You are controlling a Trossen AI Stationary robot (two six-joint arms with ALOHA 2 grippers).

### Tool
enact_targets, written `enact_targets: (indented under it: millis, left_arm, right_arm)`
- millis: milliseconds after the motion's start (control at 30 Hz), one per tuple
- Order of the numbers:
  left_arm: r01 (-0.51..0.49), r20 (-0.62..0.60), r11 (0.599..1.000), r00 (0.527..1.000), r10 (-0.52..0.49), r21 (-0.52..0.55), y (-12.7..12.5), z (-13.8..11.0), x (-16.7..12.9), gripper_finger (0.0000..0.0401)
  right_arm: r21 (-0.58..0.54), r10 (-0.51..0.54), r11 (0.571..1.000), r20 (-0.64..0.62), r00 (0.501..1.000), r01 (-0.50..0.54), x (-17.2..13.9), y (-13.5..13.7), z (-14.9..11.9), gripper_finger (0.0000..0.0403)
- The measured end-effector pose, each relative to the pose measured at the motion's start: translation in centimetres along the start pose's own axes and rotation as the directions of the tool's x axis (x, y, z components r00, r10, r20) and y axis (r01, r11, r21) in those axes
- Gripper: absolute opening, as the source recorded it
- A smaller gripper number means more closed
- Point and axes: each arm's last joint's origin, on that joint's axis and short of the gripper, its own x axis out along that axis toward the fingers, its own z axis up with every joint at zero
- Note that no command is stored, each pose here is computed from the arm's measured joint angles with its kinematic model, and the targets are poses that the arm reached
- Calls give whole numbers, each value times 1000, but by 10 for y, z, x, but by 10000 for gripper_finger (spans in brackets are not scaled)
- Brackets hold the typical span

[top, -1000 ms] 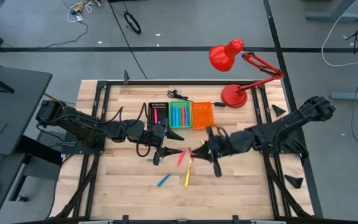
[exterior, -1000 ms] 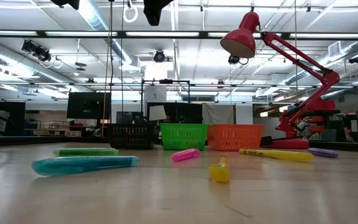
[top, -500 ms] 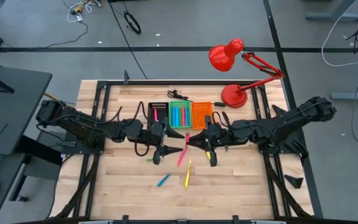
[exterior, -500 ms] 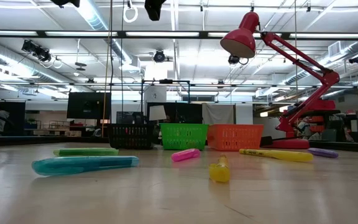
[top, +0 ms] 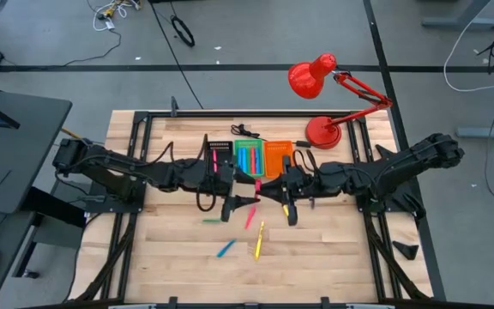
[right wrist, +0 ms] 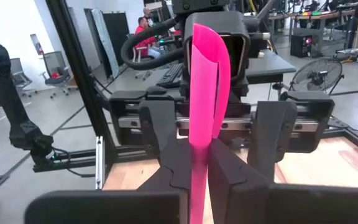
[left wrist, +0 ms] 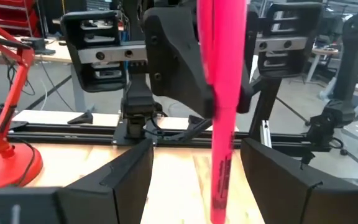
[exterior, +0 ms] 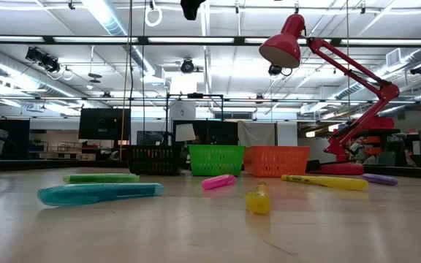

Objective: Pick & Place Markers
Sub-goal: Put the large pink pen into the black bin

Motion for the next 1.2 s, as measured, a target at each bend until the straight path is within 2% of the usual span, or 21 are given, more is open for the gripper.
enact_targets:
  millis: [100,200,500,567,767,967,1100,1200]
  left_arm:
    - [10,-4,1000,1000,-10,-20,-1,0,0,243]
    - [11,-28,999,1000,-12,-44,0,-3,0,214]
    - [20,-32,999,999,-21,-47,-1,-3,0,52]
    - [22,-33,999,999,-24,-47,-1,-3,0,31]
    - [22,-33,996,999,-25,-86,-1,-3,0,33]
    - [-33,-15,987,999,31,-160,1,1,-3,34]
    - [-108,0,973,994,110,-206,3,4,-6,34]
    - [-164,-1,957,986,169,-241,6,6,-8,33]
  right_arm:
    - [0,1,1000,6,1000,-1,0,0,1,20]
    - [-16,3,1000,18,1000,-3,0,0,2,20]
    - [-23,-5,1000,20,1000,5,0,0,2,20]
    - [-26,-4,1000,20,1000,4,0,0,2,20]
    - [-50,-4,999,20,1000,5,0,0,2,31]
    - [-92,-38,995,36,999,41,-7,-2,7,90]
    - [-147,-46,987,75,996,57,-22,-3,21,131]
    - [-173,-95,979,63,993,105,-33,-6,26,154]
